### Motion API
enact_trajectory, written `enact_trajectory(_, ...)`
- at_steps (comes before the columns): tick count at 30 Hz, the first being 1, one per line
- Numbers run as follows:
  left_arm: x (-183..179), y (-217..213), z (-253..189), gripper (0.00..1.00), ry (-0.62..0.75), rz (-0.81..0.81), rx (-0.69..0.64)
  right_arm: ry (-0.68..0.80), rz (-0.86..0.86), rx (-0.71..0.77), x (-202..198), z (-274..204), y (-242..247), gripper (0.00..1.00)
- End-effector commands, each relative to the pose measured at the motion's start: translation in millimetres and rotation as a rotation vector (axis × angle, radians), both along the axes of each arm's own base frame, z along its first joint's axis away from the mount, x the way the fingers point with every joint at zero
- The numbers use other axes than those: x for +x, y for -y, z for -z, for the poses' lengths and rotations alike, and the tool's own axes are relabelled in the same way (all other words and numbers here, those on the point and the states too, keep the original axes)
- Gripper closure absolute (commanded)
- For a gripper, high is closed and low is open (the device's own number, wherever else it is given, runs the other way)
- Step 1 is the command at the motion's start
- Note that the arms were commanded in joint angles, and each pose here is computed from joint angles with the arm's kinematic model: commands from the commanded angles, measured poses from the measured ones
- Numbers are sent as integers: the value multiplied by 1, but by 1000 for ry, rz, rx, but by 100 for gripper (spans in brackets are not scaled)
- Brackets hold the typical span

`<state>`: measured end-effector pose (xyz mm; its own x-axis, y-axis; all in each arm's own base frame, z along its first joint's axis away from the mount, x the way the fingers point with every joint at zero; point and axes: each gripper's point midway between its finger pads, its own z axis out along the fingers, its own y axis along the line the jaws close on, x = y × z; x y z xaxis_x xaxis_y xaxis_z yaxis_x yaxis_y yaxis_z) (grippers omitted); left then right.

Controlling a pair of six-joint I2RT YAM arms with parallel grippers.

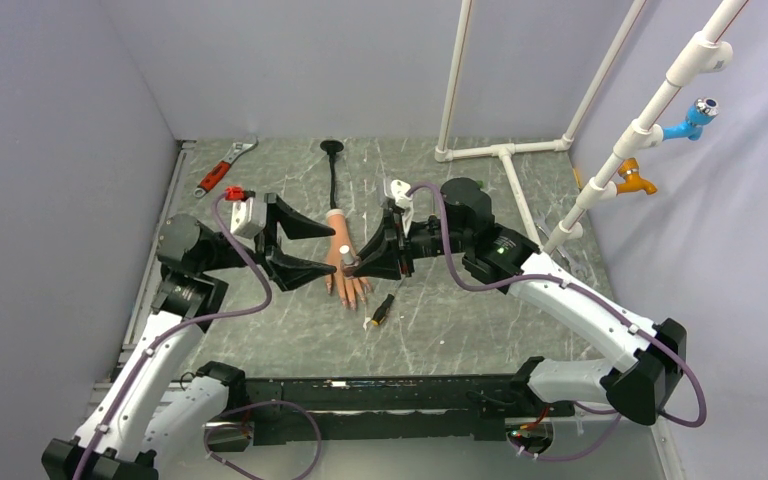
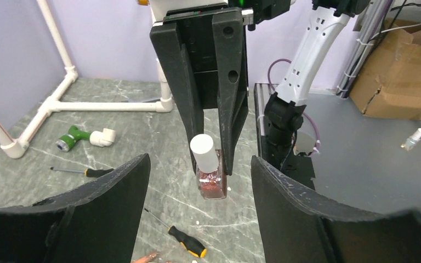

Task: Paint the nails
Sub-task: Unscrew the nail polish bottle.

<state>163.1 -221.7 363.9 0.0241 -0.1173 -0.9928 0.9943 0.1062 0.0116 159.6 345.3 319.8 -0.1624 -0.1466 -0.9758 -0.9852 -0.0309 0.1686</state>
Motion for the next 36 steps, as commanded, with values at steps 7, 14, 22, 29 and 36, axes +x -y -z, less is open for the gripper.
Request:
enact_trajectory(7,-6,7,2,32,-41,101,-11,88,-72,107,-7,-38,-5,100)
enact_trajectory(14,-15,13,1,36,-56,165,-30,84,-80,106,-5,-38,-8,100)
enact_trajectory(22,-18,21,2,46,-61,183,-38,78,-100,108,-5,-39,-12,100)
enact_trajectory(29,-15,23,0,68,-71,160,-49,77,-101,110,-4,-38,-13,100)
enact_trajectory(36,-8,22,1,100,-59,86,-48,74,-27,110,8,-43,-15,100)
